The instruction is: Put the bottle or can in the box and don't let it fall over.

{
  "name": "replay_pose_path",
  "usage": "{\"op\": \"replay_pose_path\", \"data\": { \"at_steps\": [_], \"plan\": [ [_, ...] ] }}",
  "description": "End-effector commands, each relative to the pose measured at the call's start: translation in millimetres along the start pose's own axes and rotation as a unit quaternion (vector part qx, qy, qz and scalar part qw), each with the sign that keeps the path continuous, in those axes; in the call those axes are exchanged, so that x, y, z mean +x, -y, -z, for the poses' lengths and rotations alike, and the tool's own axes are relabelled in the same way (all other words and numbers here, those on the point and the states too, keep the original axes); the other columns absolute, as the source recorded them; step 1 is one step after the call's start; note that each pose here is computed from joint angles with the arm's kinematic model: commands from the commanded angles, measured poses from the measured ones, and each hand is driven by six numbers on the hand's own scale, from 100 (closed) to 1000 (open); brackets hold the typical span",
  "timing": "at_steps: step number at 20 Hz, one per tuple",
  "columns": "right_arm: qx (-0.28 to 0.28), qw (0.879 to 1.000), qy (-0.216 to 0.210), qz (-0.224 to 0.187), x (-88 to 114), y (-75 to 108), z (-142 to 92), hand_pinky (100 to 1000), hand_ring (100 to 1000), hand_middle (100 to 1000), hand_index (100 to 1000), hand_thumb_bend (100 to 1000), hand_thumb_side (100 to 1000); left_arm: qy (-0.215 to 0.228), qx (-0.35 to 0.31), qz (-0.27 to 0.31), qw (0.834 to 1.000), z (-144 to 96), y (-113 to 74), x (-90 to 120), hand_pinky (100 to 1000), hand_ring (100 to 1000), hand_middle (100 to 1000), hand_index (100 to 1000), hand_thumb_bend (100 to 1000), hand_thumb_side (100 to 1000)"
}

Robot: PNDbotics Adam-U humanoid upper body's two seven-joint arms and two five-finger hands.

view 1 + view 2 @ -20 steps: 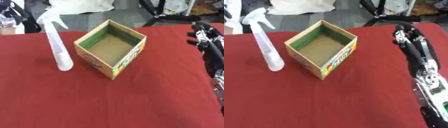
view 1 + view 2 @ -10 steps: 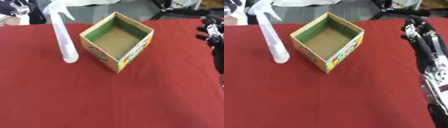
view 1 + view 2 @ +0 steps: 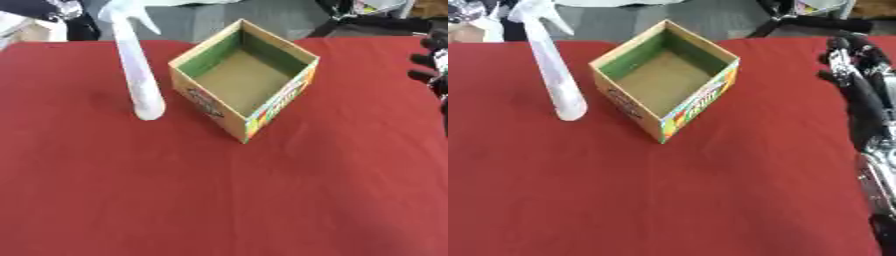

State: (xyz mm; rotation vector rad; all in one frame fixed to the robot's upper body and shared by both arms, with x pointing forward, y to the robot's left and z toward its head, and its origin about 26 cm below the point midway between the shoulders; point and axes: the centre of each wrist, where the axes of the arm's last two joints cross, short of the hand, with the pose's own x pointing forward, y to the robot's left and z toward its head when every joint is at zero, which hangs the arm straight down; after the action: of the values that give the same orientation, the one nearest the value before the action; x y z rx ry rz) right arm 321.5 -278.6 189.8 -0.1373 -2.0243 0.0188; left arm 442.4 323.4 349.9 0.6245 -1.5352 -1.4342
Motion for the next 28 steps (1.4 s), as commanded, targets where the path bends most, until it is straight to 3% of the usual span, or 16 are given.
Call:
{"op": "replay_pose_path", "data": {
  "at_steps": [1, 13, 15, 28],
  "plan": [
    [0.006, 1.0, 0.016, 0.001, 8.4, -0.5, 2.9, 809, 825, 827, 849, 100, 527, 0.003, 0.024, 0.006, 1.0, -5.7, -16.3, 5.2, 795, 767, 766, 816, 103, 599],
    [0.007, 1.0, 0.014, 0.002, 7.6, -1.5, 3.4, 810, 825, 827, 849, 100, 551, 0.016, 0.021, -0.03, 0.999, -1.2, -19.8, 4.2, 807, 783, 785, 825, 101, 675],
    [0.007, 1.0, 0.014, 0.002, 7.2, -1.6, 3.3, 810, 825, 827, 849, 100, 555, 0.021, 0.017, -0.036, 0.999, -0.5, -19.4, 4.3, 815, 792, 794, 832, 135, 722],
    [0.009, 1.0, 0.013, 0.006, 6.4, -3.3, 3.4, 812, 824, 824, 847, 100, 571, 0.017, 0.042, -0.042, 0.998, 4.4, -17.2, 8.0, 855, 833, 819, 869, 278, 701]
  ]
}}
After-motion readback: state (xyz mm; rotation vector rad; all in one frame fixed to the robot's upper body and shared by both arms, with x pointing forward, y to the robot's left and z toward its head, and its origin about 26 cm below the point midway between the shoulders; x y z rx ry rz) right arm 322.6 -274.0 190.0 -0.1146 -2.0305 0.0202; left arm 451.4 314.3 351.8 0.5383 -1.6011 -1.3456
